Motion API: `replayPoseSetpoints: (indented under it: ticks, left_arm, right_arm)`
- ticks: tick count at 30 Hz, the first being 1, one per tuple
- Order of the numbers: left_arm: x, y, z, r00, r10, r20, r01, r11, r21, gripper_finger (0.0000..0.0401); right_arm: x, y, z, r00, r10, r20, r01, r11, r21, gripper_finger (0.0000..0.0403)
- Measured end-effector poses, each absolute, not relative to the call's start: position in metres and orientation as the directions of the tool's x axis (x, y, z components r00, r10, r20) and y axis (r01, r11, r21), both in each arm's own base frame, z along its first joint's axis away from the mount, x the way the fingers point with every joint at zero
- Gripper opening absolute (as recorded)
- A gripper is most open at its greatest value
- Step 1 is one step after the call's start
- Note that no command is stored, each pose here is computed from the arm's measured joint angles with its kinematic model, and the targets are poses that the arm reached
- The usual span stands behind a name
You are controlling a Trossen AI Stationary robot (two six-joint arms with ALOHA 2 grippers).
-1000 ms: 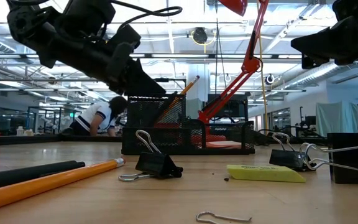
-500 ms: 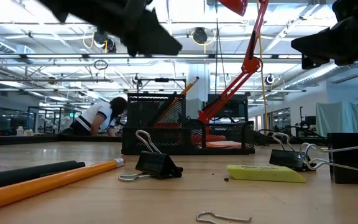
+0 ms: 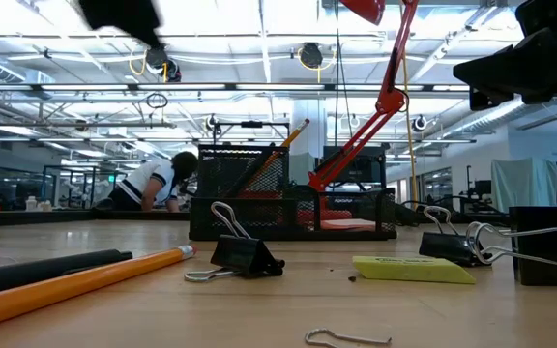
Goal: Pick and place office supplies into organizer
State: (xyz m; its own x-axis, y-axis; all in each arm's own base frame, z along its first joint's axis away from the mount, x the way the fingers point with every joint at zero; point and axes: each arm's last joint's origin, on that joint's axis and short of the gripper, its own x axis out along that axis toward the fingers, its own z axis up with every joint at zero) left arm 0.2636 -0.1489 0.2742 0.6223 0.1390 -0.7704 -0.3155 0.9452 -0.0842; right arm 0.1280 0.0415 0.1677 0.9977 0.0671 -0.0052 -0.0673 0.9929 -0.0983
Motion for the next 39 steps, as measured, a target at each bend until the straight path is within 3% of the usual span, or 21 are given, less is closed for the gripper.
replayPoseSetpoints:
  ticks: [6, 11, 15, 21, 27, 39]
  left_arm:
    - [0.235, -0.175, 0.25, 0.58, 0.118, -0.806, -0.409, 0.898, -0.163, 0.015]
    - [0.226, -0.185, 0.22, 0.613, 0.077, -0.786, -0.427, 0.87, -0.248, 0.015]
    - [0.242, -0.193, 0.187, 0.653, -0.047, -0.756, -0.387, 0.837, -0.387, 0.015]
    - [0.282, -0.213, 0.143, 0.527, -0.119, -0.841, -0.409, 0.832, -0.374, 0.015]
    - [0.305, -0.222, 0.147, 0.397, -0.089, -0.914, -0.444, 0.853, -0.276, 0.015]
    - [0.31, -0.235, 0.163, 0.395, -0.121, -0.911, -0.466, 0.828, -0.312, 0.015]
  right_arm:
    - [0.128, 0.041, 0.168, 0.998, 0.067, -0.004, -0.067, 0.993, -0.095, 0.0004]
    - [0.128, 0.041, 0.168, 0.998, 0.067, -0.003, -0.067, 0.993, -0.096, 0.0004]
    - [0.128, 0.041, 0.168, 0.998, 0.067, -0.003, -0.067, 0.993, -0.098, 0.0004]
    - [0.128, 0.041, 0.168, 0.998, 0.067, 0.003, -0.067, 0.993, -0.096, 0.0004]
    - [0.129, 0.042, 0.168, 0.998, 0.067, -0.003, -0.067, 0.993, -0.096, 0.0004]
    - [0.129, 0.042, 0.167, 0.998, 0.067, -0.008, -0.068, 0.993, -0.096, 0.0004]
